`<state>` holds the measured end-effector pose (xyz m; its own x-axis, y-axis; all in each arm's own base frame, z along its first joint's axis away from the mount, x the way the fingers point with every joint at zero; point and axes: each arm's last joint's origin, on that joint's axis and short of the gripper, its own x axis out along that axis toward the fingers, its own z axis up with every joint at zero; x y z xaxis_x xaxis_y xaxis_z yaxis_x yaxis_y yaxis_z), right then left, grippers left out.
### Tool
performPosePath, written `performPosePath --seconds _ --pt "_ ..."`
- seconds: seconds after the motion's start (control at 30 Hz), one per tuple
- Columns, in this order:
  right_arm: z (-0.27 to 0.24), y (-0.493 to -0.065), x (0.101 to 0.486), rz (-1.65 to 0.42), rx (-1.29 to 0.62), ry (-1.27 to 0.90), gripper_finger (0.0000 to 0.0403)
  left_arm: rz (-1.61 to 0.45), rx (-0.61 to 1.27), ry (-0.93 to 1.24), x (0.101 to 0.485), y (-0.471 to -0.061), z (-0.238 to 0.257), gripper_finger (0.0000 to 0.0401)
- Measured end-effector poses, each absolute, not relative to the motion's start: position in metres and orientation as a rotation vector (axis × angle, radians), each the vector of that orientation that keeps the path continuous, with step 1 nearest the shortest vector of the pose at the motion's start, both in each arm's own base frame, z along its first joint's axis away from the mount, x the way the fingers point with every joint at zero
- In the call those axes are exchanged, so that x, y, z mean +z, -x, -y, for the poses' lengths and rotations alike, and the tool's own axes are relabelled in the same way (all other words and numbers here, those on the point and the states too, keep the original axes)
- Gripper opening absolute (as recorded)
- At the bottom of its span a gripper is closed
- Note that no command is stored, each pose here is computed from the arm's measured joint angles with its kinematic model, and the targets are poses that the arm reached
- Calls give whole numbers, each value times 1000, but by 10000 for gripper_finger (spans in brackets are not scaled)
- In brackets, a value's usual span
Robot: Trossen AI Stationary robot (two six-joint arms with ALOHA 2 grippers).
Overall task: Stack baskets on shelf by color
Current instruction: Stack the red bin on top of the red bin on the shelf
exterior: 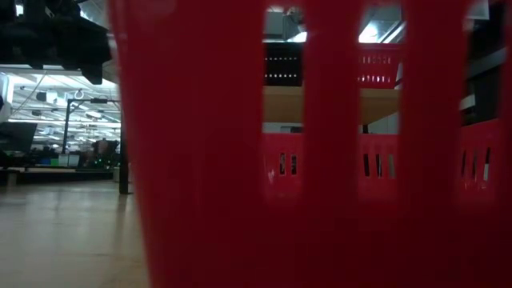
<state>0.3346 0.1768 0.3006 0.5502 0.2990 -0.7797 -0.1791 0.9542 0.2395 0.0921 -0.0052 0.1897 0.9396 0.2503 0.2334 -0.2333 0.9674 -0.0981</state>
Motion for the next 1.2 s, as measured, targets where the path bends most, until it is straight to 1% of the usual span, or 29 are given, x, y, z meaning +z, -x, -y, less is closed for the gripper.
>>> performPosePath --seconds 0.07,0.17,0.27,0.4,0.6,0.73,0.87,1.2 --pt "-187 -333 280 -903 236 -184 127 247 247 69 190 -92 5 50" --pt "-197 -329 255 -836 213 -247 127 247 247 69 190 -92 5 50" --pt "-204 -320 233 -819 195 -263 127 247 247 69 190 -92 5 50" --pt "-202 -309 213 -840 89 -245 127 247 247 69 190 -92 5 50" --pt "-193 -296 185 -907 -4 -268 127 247 247 69 190 -92 5 50" --pt "-189 -292 173 -905 -21 -298 127 247 247 69 190 -92 5 50" --pt "-190 -293 170 -874 -6 -318 127 247 247 69 190 -92 5 50" --pt "-194 -297 146 -918 -6 -325 127 247 247 69 190 -92 5 50"
